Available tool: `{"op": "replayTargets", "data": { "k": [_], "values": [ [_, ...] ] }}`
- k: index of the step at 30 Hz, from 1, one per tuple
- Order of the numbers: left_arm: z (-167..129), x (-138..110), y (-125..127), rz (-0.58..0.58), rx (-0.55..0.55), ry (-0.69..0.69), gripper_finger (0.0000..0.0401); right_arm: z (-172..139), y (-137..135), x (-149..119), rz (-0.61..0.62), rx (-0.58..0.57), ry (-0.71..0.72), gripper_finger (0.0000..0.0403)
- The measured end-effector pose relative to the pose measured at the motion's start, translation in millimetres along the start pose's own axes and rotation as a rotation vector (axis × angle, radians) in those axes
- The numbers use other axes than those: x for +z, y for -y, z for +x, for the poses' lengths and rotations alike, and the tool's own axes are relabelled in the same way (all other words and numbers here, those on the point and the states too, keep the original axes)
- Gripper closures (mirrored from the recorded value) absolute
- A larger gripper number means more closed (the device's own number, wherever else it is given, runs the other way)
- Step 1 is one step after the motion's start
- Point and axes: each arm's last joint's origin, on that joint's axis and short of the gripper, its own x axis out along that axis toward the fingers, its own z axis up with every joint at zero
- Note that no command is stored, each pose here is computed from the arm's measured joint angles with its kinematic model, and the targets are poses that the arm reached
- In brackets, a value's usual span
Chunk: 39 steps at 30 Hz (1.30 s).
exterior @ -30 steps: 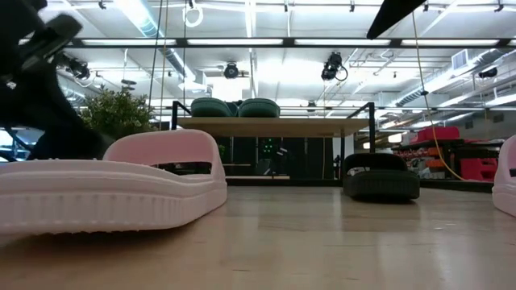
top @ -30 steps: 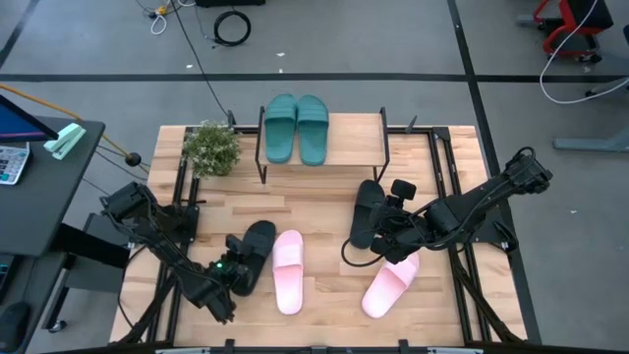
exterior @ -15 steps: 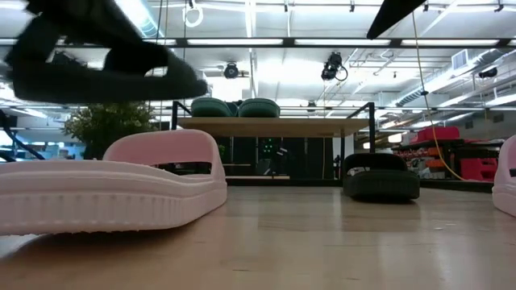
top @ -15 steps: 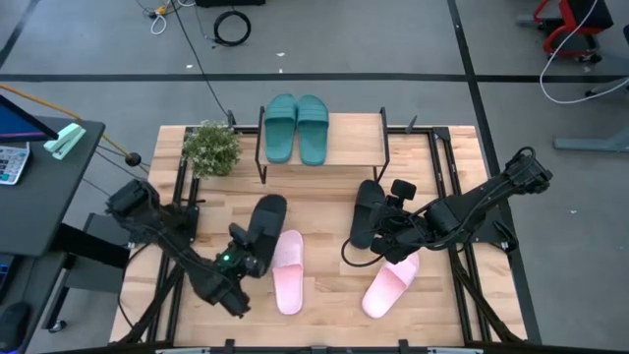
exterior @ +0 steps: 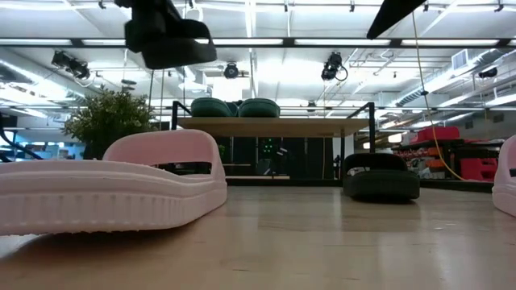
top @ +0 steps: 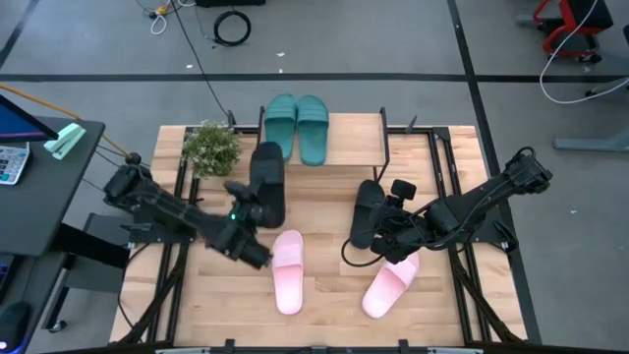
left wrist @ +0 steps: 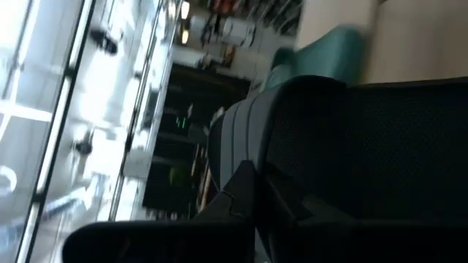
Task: Pick and place slides into the shelf
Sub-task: Put the bottom black slide on the shelf
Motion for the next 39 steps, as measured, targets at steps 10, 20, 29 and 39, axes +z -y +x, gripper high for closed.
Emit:
{"op": "replayTargets", "data": {
  "k": [10, 20, 29, 39],
  "values": [
    [44.6, -3.8, -28.7, -0.010, 0.040, -0.153, 0.0390, 0.1, 0.1, 0.0, -0.061, 0.000, 0.000, 0.0243],
    [93.9, 53.2, -46.3, -0.147, -0.317, 0.149, 0.0390, 0.1, 0.1, 0.0, -0.269, 0.000, 0.000, 0.0243],
    [130.8, 58.4, -66.1, -0.216, -0.254, 0.280, 0.0390, 0.1, -0.7, 1.2, 0.020, 0.006, 0.009, 0.0243],
    [173.0, 72.2, -40.2, -0.273, -0.355, 0.356, 0.0390, -2.9, 0.1, 5.0, 0.258, 0.040, 0.040, 0.0243]
  ]
}}
